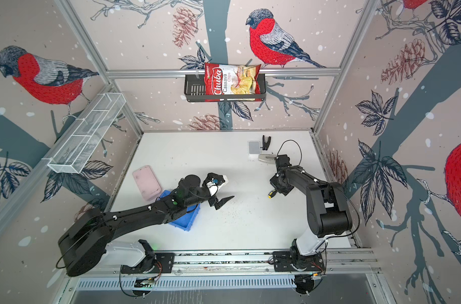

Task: Put the screwdriver in the bin
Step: Pick up the screwdriver from the middle-right of the table, then place the screwdriver in the bin.

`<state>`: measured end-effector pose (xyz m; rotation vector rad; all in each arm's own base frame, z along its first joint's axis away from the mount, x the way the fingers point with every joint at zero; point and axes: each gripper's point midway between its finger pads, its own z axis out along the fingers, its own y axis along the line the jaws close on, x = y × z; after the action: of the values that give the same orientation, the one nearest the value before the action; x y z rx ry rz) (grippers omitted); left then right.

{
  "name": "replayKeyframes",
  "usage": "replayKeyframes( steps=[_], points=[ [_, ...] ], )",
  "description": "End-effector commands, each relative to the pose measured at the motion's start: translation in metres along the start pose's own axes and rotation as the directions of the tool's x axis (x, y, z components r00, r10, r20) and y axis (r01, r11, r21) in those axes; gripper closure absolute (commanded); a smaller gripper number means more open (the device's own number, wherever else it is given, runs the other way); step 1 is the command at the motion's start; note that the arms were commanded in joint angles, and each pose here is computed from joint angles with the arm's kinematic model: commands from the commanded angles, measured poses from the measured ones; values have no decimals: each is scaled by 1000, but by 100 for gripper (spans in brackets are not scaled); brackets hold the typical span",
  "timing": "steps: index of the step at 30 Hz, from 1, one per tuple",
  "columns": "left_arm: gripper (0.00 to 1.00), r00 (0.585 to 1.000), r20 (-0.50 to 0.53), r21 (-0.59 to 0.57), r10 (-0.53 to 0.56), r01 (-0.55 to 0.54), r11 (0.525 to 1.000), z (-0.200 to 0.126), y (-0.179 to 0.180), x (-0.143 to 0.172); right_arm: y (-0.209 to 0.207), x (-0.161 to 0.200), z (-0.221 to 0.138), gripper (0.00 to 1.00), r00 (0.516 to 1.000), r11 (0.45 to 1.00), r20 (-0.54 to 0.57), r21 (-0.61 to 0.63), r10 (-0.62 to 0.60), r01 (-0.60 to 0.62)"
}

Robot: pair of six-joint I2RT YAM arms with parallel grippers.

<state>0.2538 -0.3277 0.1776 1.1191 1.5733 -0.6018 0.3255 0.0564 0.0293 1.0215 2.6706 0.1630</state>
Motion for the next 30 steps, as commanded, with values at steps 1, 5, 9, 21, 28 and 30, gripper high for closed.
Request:
replayKeyframes(
  steps=[1, 5, 9, 21, 28, 30],
  points=[
    [2, 992, 86, -75, -90, 96, 993, -4, 16, -21, 3, -7, -9, 100, 995, 996, 41, 1, -87, 87],
    [2, 976, 148, -101, -162, 178, 979, -6, 26, -34, 26, -18, -27, 100, 973, 976, 122, -71, -197, 207],
    [2, 938, 218, -114, -271, 300, 947, -10, 42, -45, 68, -28, -61, 100, 894, 907, 282, -140, -349, 398],
    [2, 701, 378, -58, -604, 670, 741, -34, 92, -66, 173, 29, -165, 100, 435, 360, 684, -262, -585, 896],
    [4, 568, 421, 25, -707, 772, 636, -38, 100, -85, 203, 81, -201, 100, 267, 31, 793, -300, -547, 954],
    [5, 549, 423, 56, -721, 778, 626, -39, 98, -89, 208, 93, -206, 100, 241, -25, 807, -301, -540, 953]
  ],
)
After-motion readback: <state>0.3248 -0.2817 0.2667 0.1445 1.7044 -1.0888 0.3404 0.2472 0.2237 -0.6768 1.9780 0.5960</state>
